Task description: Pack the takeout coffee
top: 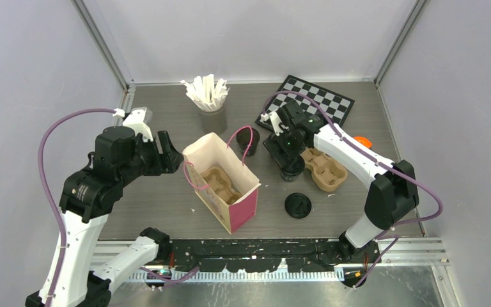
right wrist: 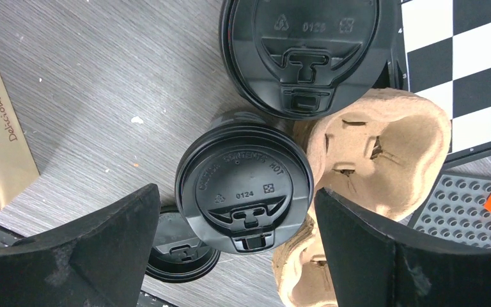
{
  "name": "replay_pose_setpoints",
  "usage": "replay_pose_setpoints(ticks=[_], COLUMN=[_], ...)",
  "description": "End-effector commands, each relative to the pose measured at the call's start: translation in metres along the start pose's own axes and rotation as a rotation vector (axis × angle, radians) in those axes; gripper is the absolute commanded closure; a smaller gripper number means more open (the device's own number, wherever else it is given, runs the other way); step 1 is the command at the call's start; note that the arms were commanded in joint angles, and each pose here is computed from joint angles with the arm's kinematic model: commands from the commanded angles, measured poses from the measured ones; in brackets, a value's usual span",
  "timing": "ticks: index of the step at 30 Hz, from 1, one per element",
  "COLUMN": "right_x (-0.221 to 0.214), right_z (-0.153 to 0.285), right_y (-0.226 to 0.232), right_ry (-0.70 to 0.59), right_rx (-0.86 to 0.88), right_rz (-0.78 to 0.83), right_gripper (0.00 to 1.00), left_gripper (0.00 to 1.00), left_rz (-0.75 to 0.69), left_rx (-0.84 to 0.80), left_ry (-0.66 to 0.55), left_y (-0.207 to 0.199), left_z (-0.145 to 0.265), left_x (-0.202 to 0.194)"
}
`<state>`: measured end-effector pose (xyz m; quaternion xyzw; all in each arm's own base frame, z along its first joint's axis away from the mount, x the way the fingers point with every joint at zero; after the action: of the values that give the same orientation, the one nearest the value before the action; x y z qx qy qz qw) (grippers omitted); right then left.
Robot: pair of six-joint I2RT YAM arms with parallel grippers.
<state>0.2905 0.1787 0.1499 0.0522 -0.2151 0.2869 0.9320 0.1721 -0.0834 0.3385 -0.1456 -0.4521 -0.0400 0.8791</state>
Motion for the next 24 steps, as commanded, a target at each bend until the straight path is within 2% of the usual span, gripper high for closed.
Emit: replay_pose_setpoints(ticks=[1,24], right_x=[0.018,-0.008], right_z=[0.023,-0.007], right_y=[0.002,-0.005], right_ry=[-0.078,-0.011], right_rx=[0.002,-0.041], right_rz=[0.007,0.027], right_gripper=[0.05,0.05], left_gripper=[0.34,0.34], left_rz=[-0.01,-0.034], left_rx=[0.001,-0.012], left_ry=[-0.045,-0.038], left_y=[0.0,-0.004], left_z=[-0.002,0.001], left_x=[0.011,0.017])
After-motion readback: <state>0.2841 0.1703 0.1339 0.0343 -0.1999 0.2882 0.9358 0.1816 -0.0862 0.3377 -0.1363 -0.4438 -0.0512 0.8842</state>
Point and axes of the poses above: each gripper's point midway between its finger pads, its own z axis back along the fingers, its own y axis along the line the jaws close on, x = y × z, the point moved 2 cm from there along z, back along the fingers, and after that the axes turned 6 degrees about -z, right-handed, at the moved point
